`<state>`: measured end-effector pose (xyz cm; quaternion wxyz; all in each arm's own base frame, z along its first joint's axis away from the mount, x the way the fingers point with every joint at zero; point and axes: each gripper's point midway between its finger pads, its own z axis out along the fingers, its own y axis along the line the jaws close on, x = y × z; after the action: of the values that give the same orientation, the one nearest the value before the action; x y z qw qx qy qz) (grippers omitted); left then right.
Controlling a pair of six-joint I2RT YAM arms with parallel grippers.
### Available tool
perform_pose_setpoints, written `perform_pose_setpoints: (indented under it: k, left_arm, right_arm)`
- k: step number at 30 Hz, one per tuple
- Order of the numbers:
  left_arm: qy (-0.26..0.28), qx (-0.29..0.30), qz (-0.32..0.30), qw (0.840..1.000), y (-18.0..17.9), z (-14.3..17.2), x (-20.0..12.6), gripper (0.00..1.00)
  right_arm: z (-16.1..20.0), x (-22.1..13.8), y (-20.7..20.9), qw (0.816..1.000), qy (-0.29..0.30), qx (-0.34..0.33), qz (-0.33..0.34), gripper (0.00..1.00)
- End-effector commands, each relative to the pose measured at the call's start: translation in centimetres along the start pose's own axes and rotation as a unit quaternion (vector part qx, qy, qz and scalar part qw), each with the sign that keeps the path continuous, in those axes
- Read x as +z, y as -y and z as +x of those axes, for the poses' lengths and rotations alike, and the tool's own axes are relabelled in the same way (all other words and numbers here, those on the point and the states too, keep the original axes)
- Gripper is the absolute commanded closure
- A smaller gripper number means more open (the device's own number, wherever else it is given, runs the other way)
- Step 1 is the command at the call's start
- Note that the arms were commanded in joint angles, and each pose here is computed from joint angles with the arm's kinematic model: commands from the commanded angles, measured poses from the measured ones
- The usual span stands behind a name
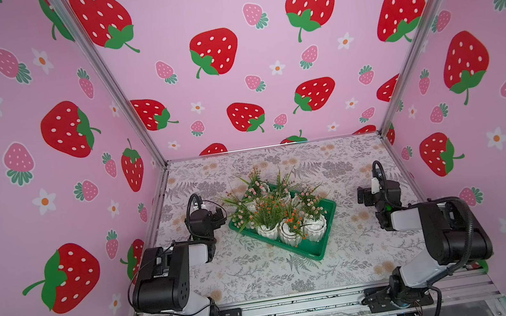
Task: Put the potted gypsophila into the storage box
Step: Reset both arms
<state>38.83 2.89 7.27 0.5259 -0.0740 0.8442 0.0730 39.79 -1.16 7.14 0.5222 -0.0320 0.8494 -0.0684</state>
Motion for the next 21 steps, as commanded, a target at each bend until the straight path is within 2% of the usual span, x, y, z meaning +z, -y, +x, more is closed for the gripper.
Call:
perform_pose_setpoints:
  k: [1, 21]
  left_arm:
    - [0.016, -0.01, 0.007, 1.0, 0.22, -1.6, 0.47, 0.01]
    - [0.021, -0.011, 0.007, 1.0, 0.17, -1.76, 0.31, 0.01]
  right_arm:
    - [-1.27, 0.17, 0.05, 1.0, 0.018, -0.008, 0.004, 0.01]
    - [-1.21, 0.14, 0.11, 1.0, 0.018, -0.008, 0.005, 0.01]
